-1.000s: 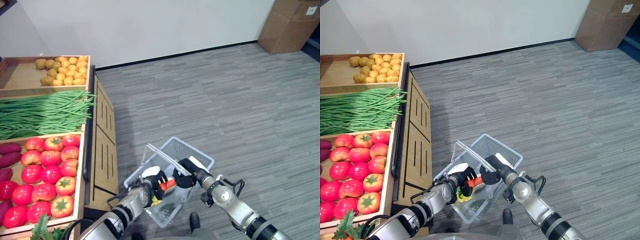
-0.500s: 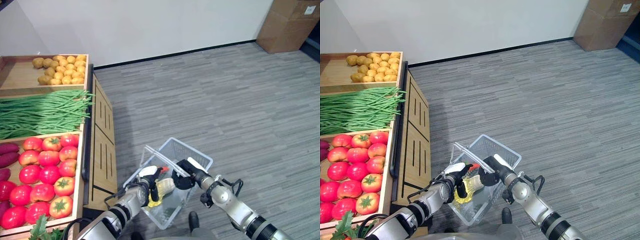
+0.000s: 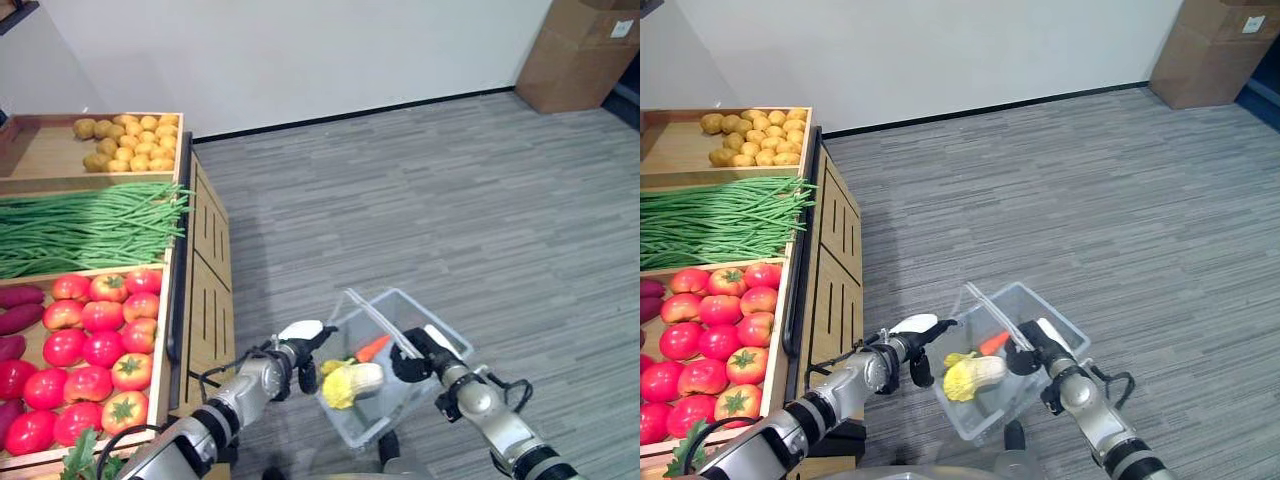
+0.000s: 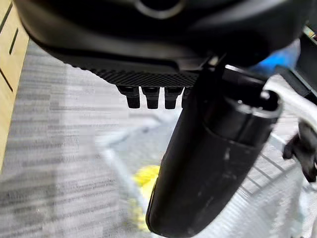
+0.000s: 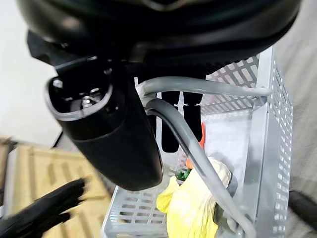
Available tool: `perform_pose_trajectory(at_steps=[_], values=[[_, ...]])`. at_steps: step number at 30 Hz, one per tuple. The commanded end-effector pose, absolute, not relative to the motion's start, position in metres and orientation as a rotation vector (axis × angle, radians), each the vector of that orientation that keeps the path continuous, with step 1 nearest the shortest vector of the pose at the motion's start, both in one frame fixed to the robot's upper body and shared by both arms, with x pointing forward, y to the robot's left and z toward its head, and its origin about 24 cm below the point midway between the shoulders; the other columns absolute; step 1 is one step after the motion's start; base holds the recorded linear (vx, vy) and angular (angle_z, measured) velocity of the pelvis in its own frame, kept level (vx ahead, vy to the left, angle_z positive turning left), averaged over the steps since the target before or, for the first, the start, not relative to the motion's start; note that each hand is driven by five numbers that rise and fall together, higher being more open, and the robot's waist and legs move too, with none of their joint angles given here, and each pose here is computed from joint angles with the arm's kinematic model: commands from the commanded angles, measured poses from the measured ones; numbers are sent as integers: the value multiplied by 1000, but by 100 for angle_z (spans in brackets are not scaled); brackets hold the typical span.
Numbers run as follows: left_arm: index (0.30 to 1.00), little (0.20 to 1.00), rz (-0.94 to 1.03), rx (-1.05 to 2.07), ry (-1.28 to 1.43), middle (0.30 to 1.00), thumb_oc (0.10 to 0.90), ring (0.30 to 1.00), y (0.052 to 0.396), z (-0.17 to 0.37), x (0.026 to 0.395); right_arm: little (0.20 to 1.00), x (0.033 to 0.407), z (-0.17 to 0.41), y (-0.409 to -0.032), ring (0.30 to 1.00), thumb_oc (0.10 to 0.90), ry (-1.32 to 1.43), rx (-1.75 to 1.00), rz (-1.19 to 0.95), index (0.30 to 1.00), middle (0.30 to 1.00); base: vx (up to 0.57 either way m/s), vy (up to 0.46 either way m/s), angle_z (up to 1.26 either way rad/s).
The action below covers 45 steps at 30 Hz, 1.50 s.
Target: Get the vegetables into the basket
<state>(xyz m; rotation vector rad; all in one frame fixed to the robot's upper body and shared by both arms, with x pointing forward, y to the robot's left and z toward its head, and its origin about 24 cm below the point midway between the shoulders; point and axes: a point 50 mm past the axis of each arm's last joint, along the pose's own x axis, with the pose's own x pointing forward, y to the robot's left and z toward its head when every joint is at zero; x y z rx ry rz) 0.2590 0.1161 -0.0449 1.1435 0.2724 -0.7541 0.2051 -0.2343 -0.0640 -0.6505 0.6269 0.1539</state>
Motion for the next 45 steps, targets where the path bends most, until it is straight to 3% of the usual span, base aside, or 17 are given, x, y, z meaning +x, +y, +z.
perform_pose_trajectory(at_steps=[1,9,14,20,23,30,38,45], values=[[1000,1000,-704,1081,165,1000,900,1000,123,-14,282,300,245,-16,-254,300,400,355,-704,11,300,300,9,-3,11],[1000,1000,-554,1035,332,1000,900,1000,173,-31,269,300,203,-56,-297,300,400,624,-739,-109,300,300,2,3,9],[1000,1000,-435,904,585,1000,900,1000,198,-73,241,300,159,-93,-311,300,400,878,-689,-176,300,300,0,0,0],[1000,1000,-376,873,722,1000,900,1000,207,-97,222,300,125,-117,-312,300,400,1041,-600,-231,300,300,0,0,0],[1000,1000,-263,770,861,1000,900,1000,216,-117,201,300,97,-132,-308,300,400,1171,-513,-287,300,300,0,0,0],[1000,1000,4,415,1150,1000,900,1000,222,-149,147,300,73,-148,-293,300,400,1292,-406,-309,300,300,0,0,0],[1000,1000,-22,508,1248,1000,900,1000,230,-157,120,300,42,-158,-280,300,400,1411,-332,-315,300,300,10,3,5],[1000,1000,-48,543,1264,1000,900,1000,234,-158,112,300,38,-160,-276,300,400,1420,-318,-292,300,300,0,0,0]])
